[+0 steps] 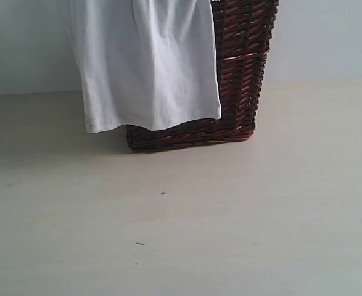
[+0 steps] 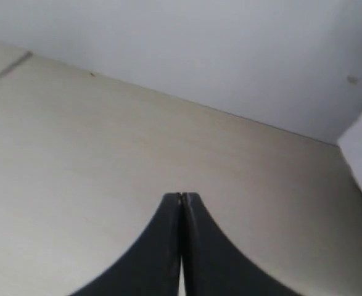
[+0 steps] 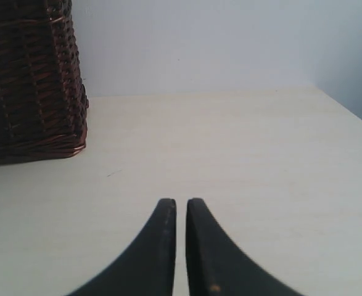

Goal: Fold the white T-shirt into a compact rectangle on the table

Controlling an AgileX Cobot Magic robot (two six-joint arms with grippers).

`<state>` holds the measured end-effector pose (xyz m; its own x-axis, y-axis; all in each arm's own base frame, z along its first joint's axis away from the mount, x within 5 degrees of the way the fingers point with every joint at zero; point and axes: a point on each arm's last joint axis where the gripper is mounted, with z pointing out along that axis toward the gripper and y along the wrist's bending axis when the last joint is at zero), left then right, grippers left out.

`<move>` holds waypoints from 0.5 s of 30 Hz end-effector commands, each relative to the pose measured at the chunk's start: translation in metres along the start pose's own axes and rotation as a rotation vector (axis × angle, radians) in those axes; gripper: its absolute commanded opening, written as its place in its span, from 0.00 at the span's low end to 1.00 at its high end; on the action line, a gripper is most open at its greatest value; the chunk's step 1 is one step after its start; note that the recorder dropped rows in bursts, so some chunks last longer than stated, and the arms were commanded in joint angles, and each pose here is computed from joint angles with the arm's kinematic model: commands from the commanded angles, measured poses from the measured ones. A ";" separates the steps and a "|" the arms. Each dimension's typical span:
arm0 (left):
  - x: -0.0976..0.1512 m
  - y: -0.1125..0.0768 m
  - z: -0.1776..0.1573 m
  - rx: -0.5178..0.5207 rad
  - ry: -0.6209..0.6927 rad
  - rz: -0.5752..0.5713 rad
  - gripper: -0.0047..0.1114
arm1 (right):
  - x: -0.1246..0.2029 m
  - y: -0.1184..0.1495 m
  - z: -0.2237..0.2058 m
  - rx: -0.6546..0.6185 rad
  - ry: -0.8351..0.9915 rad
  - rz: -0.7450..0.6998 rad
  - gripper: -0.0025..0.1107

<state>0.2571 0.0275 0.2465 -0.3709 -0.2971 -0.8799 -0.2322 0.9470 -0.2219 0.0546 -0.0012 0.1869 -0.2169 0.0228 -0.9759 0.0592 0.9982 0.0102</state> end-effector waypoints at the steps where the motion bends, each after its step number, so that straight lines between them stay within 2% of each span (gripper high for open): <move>1: -0.004 -0.037 -0.004 0.122 0.070 -0.018 0.04 | 0.001 0.000 0.000 -0.003 -0.007 -0.004 0.08; 4: -0.002 -0.070 -0.011 0.234 0.105 0.064 0.04 | 0.001 0.000 0.000 -0.003 -0.007 -0.004 0.08; 9: 0.023 -0.124 -0.035 0.425 0.277 0.229 0.04 | 0.001 0.000 0.000 -0.003 -0.007 -0.004 0.08; 12: 0.036 -0.145 -0.049 0.513 0.308 0.268 0.04 | 0.001 0.000 0.000 -0.003 -0.007 -0.004 0.08; 15: 0.033 -0.150 -0.052 0.534 0.300 0.303 0.04 | 0.001 0.000 0.000 -0.003 -0.007 -0.004 0.08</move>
<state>0.2338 -0.1261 0.2660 -0.6208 0.0189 -0.7837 0.3350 0.9103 -0.2434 0.0546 -0.0012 0.1869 -0.2169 0.0228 -0.9759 0.0592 0.9982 0.0102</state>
